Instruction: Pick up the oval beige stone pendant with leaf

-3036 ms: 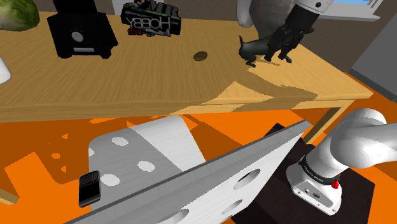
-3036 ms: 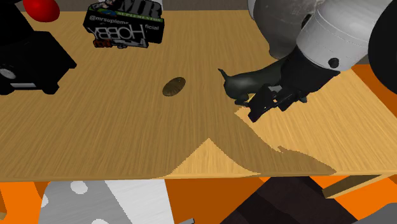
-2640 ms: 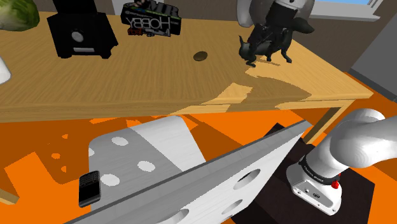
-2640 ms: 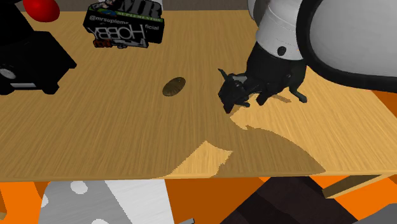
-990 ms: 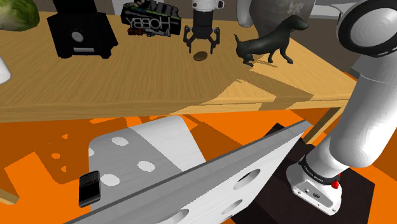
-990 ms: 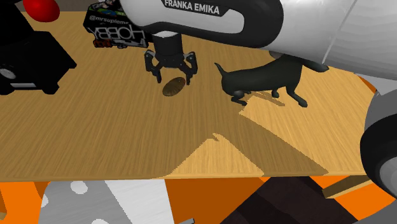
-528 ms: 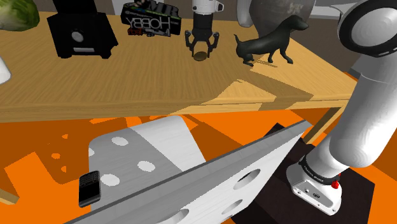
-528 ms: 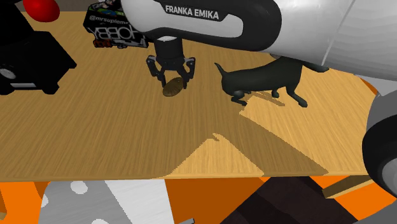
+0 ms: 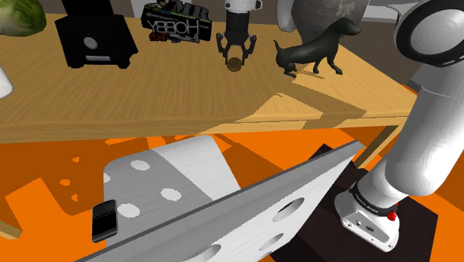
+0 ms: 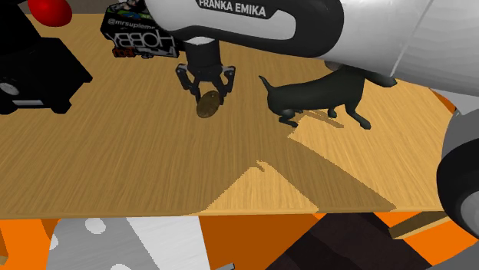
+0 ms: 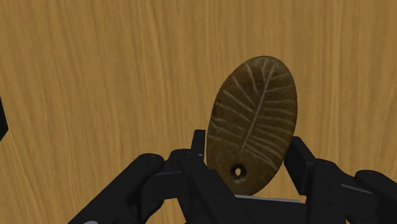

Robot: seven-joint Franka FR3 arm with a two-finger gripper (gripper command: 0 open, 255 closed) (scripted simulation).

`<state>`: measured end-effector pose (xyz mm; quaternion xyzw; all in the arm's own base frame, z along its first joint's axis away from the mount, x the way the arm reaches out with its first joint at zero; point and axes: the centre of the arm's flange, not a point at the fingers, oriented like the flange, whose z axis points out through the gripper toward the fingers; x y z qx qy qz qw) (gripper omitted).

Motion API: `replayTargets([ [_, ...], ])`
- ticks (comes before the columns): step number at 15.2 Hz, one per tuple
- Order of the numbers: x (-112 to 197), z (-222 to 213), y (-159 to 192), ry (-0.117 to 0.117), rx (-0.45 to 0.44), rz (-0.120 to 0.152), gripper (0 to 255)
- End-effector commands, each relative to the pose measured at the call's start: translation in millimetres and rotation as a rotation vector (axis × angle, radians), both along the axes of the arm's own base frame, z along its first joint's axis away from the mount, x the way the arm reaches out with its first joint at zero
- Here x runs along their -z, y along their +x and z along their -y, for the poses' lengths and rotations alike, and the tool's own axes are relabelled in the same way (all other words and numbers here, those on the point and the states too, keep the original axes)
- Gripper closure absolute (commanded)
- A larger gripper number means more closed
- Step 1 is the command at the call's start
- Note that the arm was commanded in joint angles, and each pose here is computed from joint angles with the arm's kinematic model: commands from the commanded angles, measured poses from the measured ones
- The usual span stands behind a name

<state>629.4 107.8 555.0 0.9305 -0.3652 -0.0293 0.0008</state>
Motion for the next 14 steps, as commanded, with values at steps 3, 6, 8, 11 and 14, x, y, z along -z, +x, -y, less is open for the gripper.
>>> replayTargets([
  [3,-20.9,0.7,0.4,0.000,0.000,0.000,255],
  [6,-36.8,0.7,0.4,0.000,0.000,0.000,255],
  [8,-47.3,0.7,0.4,0.000,0.000,0.000,255],
  [11,-63.2,0.7,0.4,0.000,0.000,0.000,255],
  [14,-69.2,0.7,0.4,0.000,0.000,0.000,255],
])
